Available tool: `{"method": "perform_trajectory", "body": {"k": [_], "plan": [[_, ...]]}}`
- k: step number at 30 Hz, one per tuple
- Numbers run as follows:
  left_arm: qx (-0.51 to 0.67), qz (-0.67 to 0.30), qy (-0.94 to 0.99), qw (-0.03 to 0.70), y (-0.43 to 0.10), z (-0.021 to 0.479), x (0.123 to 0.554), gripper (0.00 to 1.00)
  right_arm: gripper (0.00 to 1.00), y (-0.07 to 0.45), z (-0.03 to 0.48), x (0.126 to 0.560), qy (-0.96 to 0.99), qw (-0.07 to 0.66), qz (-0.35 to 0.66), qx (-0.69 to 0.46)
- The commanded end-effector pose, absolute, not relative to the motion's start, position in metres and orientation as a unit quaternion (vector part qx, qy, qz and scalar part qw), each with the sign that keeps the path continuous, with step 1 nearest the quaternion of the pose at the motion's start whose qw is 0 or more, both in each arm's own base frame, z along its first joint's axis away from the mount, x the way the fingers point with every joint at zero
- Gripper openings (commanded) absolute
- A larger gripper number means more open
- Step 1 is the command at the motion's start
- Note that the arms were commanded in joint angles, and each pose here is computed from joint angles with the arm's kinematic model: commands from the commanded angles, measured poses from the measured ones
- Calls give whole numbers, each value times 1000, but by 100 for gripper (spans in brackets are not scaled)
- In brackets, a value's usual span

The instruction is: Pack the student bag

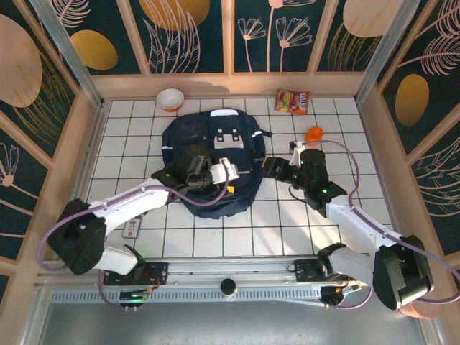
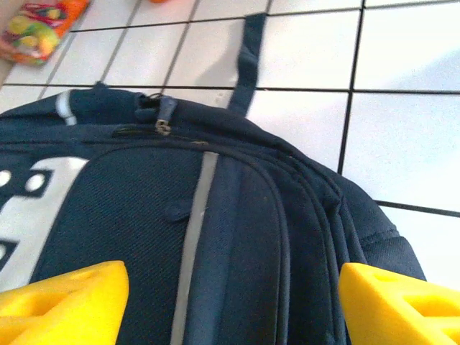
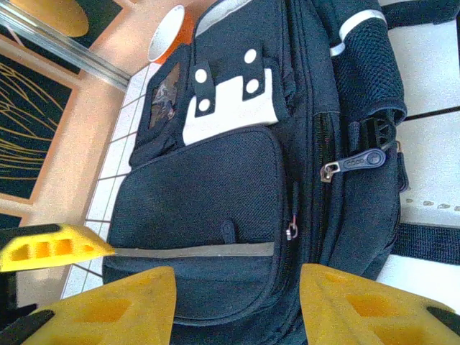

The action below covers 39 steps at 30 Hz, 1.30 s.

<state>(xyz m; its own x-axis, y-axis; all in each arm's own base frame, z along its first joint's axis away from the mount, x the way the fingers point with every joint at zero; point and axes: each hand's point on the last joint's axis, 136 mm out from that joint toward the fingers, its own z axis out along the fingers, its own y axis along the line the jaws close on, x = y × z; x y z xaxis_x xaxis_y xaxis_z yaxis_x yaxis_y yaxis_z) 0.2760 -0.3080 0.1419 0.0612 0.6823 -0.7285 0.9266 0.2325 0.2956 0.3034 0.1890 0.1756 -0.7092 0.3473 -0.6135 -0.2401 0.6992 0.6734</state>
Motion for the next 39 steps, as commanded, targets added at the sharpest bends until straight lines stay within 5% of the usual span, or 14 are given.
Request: {"method": "perform_trajectory", "body": {"k": [1, 11, 16, 17, 22, 34, 39], "plan": [[660, -118, 621, 406, -323, 135, 278, 79, 49, 188, 170, 303, 840, 379, 387, 18], [657, -71, 632, 405, -333, 105, 304, 82, 49, 181, 162, 304, 841, 378, 387, 23], [643, -36, 645, 412, -330, 95, 321, 72, 49, 179, 161, 303, 840, 380, 386, 22], [639, -32, 644, 419, -330, 96, 323, 65, 49, 179, 161, 303, 840, 381, 385, 21], [594, -30, 649, 475, -323, 118, 326, 0, 50, 175, 163, 307, 840, 397, 370, 12], [555, -249, 585, 537, -290, 204, 269, 0, 62, 170, 221, 329, 761, 566, 290, -127], [550, -273, 568, 548, -281, 213, 259, 0, 65, 196, 212, 326, 736, 555, 294, -253]]}}
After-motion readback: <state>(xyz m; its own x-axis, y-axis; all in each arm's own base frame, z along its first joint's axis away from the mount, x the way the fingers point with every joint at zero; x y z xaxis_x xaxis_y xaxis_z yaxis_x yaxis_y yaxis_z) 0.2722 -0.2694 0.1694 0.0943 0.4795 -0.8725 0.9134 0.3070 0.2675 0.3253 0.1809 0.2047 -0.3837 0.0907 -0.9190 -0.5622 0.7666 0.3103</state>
